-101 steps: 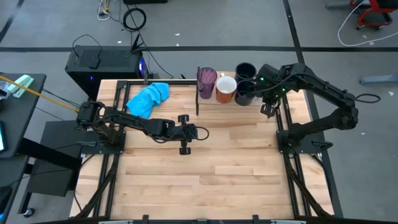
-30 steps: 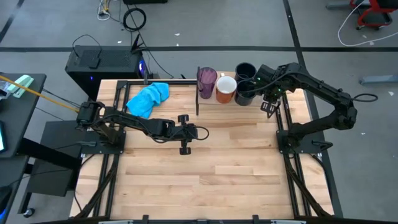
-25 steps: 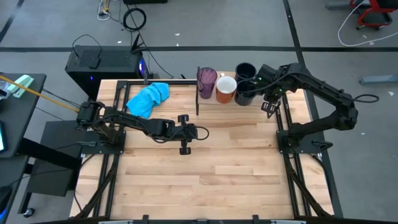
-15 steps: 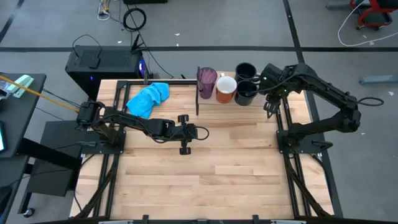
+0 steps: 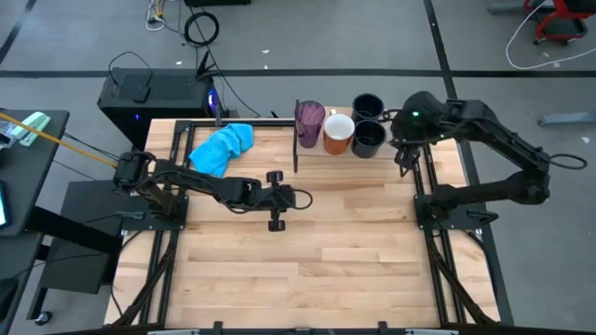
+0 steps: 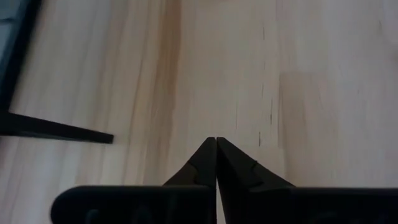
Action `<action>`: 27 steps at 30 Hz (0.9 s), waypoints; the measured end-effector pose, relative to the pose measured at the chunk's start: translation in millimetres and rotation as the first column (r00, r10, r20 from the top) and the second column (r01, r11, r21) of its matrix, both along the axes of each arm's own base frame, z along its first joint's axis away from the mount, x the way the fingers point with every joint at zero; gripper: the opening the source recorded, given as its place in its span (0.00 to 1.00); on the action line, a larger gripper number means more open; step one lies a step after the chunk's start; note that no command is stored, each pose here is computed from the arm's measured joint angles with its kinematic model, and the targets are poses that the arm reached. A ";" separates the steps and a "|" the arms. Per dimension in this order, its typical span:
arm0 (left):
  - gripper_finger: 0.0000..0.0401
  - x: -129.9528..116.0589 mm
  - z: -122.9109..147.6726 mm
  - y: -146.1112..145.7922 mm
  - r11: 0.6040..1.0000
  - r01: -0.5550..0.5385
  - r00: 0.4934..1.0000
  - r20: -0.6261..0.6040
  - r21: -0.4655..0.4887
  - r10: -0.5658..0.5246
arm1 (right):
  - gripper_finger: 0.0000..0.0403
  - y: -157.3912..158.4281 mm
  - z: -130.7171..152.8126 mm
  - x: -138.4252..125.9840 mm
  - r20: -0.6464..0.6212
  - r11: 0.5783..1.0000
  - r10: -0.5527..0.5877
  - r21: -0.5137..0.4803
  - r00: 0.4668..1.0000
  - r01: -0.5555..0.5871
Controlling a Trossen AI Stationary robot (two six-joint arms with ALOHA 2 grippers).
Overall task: Stack small to large cups/mugs on shelf
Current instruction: Return to Home Position
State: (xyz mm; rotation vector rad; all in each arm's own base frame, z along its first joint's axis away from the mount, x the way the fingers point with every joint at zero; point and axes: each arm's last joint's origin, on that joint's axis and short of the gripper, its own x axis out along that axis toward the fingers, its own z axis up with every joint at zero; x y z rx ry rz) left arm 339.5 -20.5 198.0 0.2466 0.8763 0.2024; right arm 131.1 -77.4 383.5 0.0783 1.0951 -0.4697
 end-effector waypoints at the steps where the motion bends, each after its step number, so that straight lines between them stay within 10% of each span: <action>1: 0.02 -1.2 3.9 -0.5 1.000 0.003 1.000 0.012 0.000 -0.003 | 0.35 2.8 3.7 -0.7 0.055 1.000 0.023 -0.002 0.998 -0.023; 12: 0.05 -19.5 26.7 -12.1 0.997 0.078 0.980 0.186 -0.009 -0.075 | 0.34 35.3 22.0 -3.5 0.522 0.967 0.248 -0.089 0.816 -0.237; 27: 0.05 -42.4 52.4 -10.6 0.989 0.139 0.923 0.369 -0.048 -0.112 | 0.22 70.1 -82.6 8.2 0.731 0.928 0.340 -0.159 0.591 -0.338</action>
